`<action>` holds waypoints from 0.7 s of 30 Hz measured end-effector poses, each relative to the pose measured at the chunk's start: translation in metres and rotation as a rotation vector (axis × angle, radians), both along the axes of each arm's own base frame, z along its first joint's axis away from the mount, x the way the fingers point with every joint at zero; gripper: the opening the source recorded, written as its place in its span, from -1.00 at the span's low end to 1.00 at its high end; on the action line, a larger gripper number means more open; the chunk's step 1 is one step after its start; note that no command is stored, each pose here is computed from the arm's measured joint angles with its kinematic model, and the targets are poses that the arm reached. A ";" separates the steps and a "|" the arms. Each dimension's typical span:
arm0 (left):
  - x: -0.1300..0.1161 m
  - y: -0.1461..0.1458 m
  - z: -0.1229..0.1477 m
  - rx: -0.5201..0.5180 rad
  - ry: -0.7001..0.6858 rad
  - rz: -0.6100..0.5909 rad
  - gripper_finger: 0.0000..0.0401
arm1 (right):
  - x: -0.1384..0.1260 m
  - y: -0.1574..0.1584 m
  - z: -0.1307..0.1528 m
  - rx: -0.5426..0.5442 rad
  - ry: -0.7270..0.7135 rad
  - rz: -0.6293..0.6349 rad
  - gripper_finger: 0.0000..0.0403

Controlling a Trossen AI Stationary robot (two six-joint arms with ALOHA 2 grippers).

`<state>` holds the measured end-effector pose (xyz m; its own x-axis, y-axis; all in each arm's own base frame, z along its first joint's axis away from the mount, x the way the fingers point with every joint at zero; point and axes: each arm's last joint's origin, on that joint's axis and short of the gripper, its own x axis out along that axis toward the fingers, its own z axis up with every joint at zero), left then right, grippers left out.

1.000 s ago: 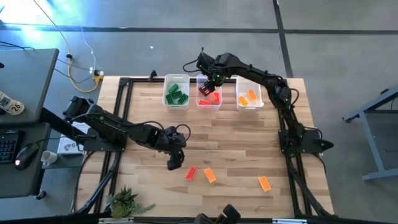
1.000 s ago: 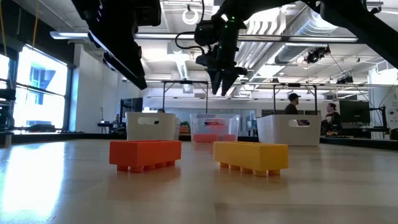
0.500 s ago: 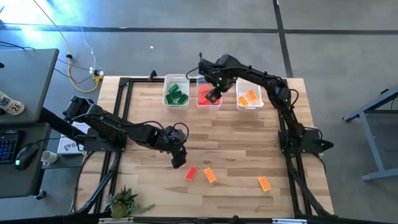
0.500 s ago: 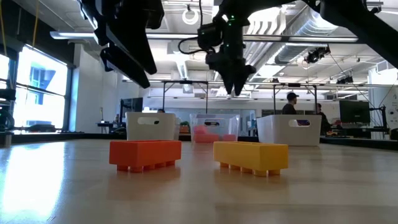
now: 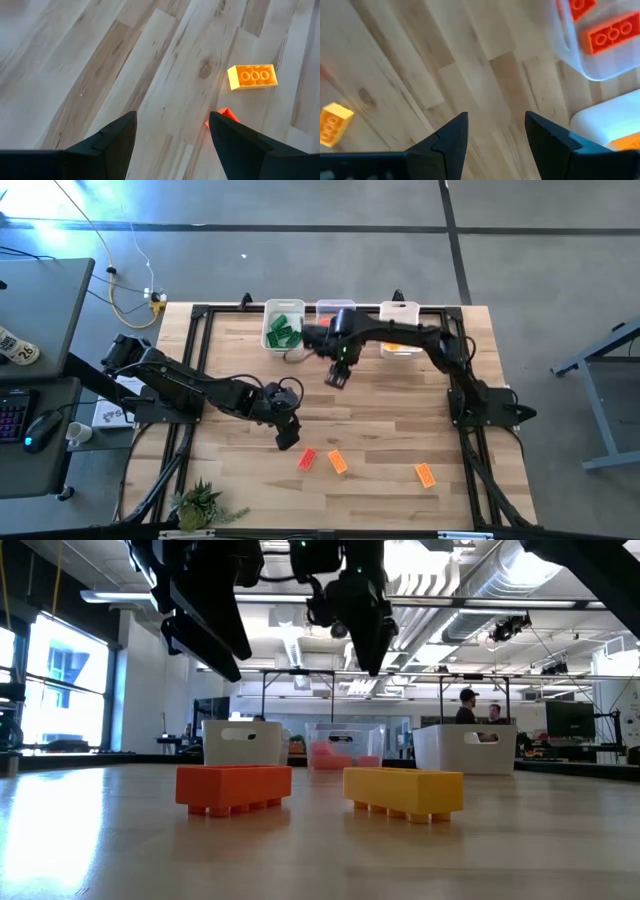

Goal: Sort & place blocks by color
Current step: Put the yellow game piece into the right white bin

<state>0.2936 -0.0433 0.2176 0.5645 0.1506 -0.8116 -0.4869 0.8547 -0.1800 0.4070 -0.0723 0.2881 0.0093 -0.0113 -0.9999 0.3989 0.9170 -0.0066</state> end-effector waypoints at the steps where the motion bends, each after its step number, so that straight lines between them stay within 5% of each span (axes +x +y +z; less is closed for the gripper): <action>1: 0.000 0.000 0.000 -0.001 0.000 0.002 0.18 | 0.002 0.009 0.000 -0.018 0.003 0.023 -0.09; 10: 0.000 -0.001 0.000 -0.007 0.000 0.002 0.18 | 0.006 0.081 0.000 -0.129 0.008 0.187 -0.09; 21: 0.000 -0.001 0.000 -0.016 0.002 -0.003 0.18 | 0.004 0.118 0.001 -0.250 -0.005 0.218 -0.09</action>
<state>0.2934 -0.0442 0.2174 0.5634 0.1361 -0.8149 -0.4845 0.8534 -0.1924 0.4108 0.0456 0.2893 0.0436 -0.2533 -0.9664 0.1945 0.9510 -0.2405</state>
